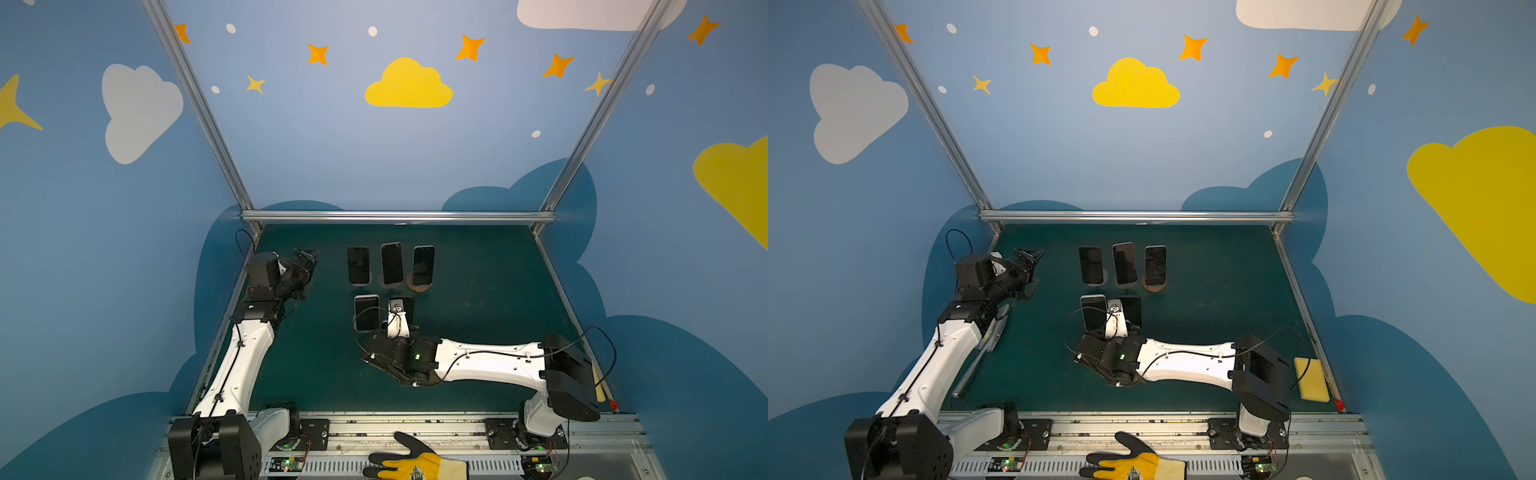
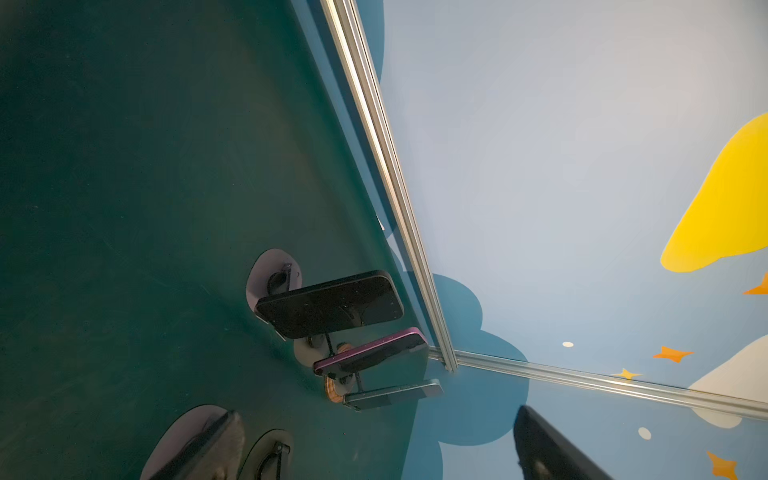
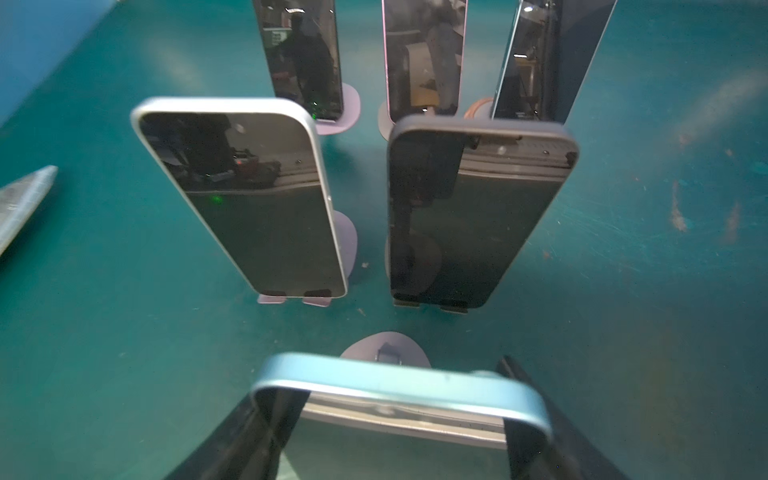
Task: Remove the phone from the phone stand
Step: 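Lift the light-blue phone off its stand with the right gripper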
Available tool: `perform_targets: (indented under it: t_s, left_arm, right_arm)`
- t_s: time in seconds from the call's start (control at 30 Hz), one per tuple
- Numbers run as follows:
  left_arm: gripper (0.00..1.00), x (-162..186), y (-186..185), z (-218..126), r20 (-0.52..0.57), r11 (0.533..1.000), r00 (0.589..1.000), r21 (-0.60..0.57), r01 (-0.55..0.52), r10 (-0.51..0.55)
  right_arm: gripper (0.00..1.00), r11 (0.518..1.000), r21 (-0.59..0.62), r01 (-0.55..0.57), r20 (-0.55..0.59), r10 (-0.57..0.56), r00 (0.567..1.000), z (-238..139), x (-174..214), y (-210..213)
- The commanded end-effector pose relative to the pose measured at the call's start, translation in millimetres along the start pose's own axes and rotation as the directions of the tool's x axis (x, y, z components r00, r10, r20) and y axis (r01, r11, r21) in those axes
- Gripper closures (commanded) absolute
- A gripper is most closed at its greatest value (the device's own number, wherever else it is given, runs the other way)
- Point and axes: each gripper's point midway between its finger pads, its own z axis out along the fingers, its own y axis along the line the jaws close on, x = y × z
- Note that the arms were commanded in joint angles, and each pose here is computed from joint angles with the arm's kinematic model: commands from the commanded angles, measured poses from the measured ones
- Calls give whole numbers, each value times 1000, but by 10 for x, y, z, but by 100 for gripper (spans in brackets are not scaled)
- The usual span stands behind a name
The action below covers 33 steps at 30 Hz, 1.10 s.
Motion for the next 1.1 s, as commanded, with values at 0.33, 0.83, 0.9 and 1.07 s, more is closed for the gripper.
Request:
perform_targets:
  t_s: [0.33,0.83,0.9,1.07]
  left_arm:
    - [0,81,-111,25,-27,997,998,43,-58,60]
    - [0,255,-249,6,-29,982,982,39,-185,186]
    - [0,276,-303,9,-28,980,980,30,-198,198]
    - [0,296,-660,-44,13,984,988,88,-158,157]
  right_arm:
    - [40,1000,-11,-8,93,9,996,-363,-303,-267]
    - [41,997,61,50,127,-57,990,-658,-460,-1079]
    - [42,997,56,49,109,-54,993,-653,-440,-1231]
    - [42,997,78,30,93,-38,995,-638,-437,-1616]
